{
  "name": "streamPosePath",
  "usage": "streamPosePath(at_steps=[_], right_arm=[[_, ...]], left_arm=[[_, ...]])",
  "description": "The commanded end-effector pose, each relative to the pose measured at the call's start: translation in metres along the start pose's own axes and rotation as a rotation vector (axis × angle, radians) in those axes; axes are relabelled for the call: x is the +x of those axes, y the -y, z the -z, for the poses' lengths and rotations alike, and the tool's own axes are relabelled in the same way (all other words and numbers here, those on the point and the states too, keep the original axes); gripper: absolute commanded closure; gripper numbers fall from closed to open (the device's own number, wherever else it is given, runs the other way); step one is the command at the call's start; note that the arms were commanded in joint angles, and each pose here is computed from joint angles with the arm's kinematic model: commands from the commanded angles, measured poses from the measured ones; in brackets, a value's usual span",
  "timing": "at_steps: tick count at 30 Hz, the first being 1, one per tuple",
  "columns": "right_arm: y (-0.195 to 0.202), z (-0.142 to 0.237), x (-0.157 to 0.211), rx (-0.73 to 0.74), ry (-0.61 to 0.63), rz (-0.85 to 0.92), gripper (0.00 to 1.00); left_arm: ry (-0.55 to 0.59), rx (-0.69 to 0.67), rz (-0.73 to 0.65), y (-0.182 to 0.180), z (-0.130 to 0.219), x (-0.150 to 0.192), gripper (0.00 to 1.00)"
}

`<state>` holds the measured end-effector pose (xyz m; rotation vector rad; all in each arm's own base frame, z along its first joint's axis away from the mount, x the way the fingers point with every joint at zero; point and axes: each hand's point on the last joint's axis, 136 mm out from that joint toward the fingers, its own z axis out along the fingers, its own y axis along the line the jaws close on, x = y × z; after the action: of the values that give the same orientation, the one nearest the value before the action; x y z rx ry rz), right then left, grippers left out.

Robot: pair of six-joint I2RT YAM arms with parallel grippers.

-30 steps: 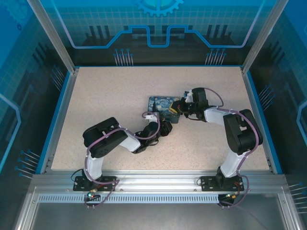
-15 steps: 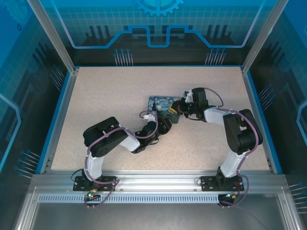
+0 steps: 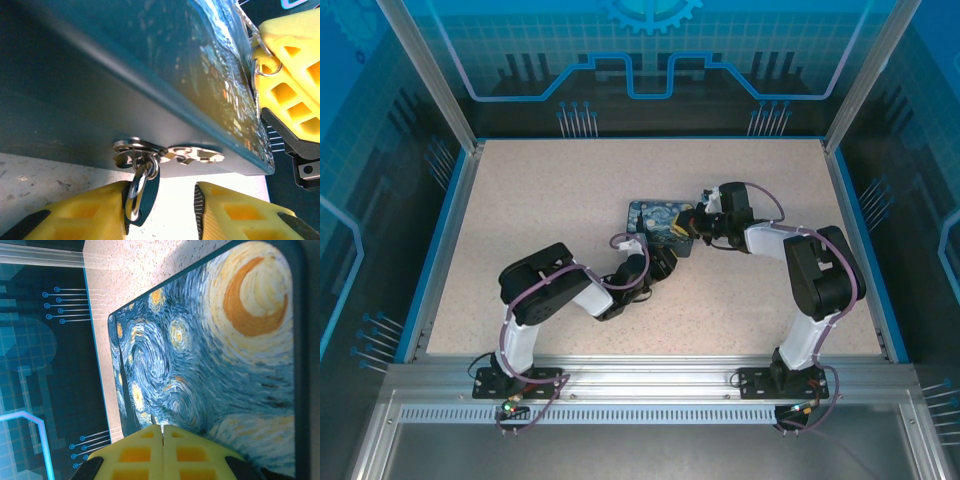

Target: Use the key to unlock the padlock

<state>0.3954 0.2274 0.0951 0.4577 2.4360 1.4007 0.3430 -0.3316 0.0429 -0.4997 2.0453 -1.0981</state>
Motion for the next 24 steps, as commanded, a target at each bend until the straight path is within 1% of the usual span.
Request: streamPosePath(at_steps=[1,7,13,17,22,24], right_arm=[[0.019,-0.005,0.003,0.044,-0.027,-0.039,1.0],[0.02,-0.005,0.003,0.045,-0.028,-0.037,1.0],[0.02,-0.005,0.004,0.044,-0.028,-0.036,1.0],[0.02,-0.004,0.004,0.047,-0.028,-0.037,1.0],[0.02,-0.005,0.004,0.046,-0.028,-0.035,1.0],[0.02,-0.004,0.004,0.045,-0.026,-0.035,1.0]], left_arm=[[0.008,-0.024,0.027,-0.014,-0.002,0.002,0.62],[0.019,-0.03,0.027,-0.016,-0.001,0.0,0.67],[0.033,-0.037,0.029,-0.018,0.002,-0.004,0.73],[0.037,-0.033,0.033,-0.017,0.004,-0.007,0.85],[0.031,-0.025,0.043,-0.015,0.009,-0.011,0.93],[0.022,-0.011,0.052,-0.011,0.011,-0.012,0.98]])
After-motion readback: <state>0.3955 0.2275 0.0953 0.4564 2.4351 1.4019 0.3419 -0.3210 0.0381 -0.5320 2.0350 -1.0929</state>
